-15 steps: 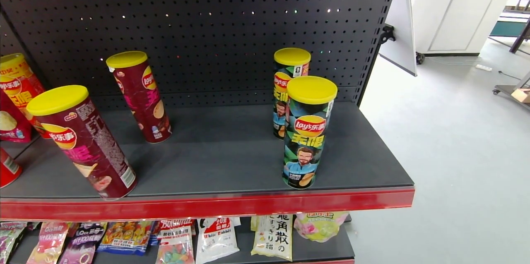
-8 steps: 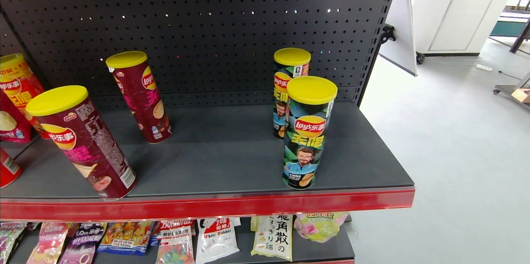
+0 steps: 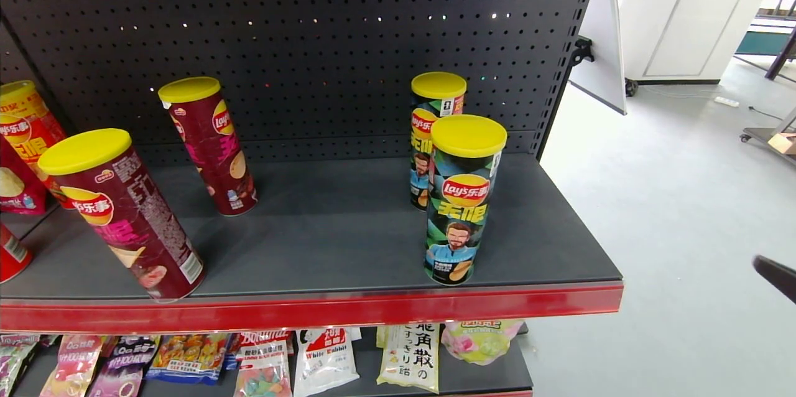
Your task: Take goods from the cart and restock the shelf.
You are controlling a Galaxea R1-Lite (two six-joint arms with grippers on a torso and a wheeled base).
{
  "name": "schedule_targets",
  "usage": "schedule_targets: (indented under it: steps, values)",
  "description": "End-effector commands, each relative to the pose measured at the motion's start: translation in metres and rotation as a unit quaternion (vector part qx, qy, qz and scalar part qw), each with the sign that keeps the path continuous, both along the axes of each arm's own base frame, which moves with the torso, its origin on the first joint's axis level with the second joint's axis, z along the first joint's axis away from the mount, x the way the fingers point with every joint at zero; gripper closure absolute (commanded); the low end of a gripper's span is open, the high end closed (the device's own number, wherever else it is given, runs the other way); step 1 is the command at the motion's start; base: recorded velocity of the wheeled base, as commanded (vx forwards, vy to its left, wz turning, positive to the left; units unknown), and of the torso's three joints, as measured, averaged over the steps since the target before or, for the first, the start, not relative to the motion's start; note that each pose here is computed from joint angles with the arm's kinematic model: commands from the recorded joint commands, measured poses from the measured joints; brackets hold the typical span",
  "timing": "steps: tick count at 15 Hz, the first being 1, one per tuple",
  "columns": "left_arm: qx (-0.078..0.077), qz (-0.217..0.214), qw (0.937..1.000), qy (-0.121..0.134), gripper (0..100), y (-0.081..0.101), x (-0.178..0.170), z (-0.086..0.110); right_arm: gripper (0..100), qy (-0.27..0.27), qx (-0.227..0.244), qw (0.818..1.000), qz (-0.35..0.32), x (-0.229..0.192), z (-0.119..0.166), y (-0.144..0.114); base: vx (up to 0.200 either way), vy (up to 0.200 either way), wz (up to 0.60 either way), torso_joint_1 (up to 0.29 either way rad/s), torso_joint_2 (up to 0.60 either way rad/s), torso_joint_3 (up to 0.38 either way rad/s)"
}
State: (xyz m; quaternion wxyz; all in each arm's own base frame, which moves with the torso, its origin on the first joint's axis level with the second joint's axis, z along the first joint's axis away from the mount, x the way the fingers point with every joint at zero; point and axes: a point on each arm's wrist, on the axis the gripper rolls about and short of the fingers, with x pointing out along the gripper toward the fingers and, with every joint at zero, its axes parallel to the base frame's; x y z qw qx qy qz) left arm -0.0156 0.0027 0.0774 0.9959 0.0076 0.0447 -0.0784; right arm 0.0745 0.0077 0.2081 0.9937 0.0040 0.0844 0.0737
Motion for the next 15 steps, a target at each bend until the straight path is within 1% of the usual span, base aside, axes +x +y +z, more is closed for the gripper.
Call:
schedule_targets:
  steps: [1,4,8,10,12,15]
  values:
    - [0.000,0.000,1.0000,0.001,0,0.000,0.000,0.000,0,0.071,-0.008,0.993,0.095,0.093,-0.008,0.039,0.000,0.000,0.00,0.000,0.00,0.000]
    - [0.000,0.000,1.0000,0.001,0,0.000,0.000,0.000,0,0.082,-0.016,0.988,0.129,0.112,-0.013,0.062,0.000,0.000,0.00,0.000,0.00,0.000]
    - [0.000,0.000,1.0000,0.001,0,0.000,0.000,0.000,0,0.110,-0.045,0.982,0.146,0.115,-0.027,0.093,0.000,0.000,0.00,0.000,0.00,0.000]
    - [0.000,0.000,1.0000,0.001,0,0.000,0.000,0.000,0,0.119,-0.057,0.981,0.141,0.122,-0.032,0.103,0.000,0.000,0.00,0.000,0.00,0.000]
    - [0.000,0.000,1.0000,0.001,0,0.000,0.000,0.000,0,0.120,-0.062,0.982,0.129,0.128,-0.032,0.107,0.000,0.000,0.00,0.000,0.00,0.000]
    - [0.000,0.000,1.0000,0.001,0,0.000,0.000,0.000,0,0.145,-0.080,0.977,0.132,0.143,-0.046,0.119,0.000,0.000,0.00,0.000,0.00,0.000]
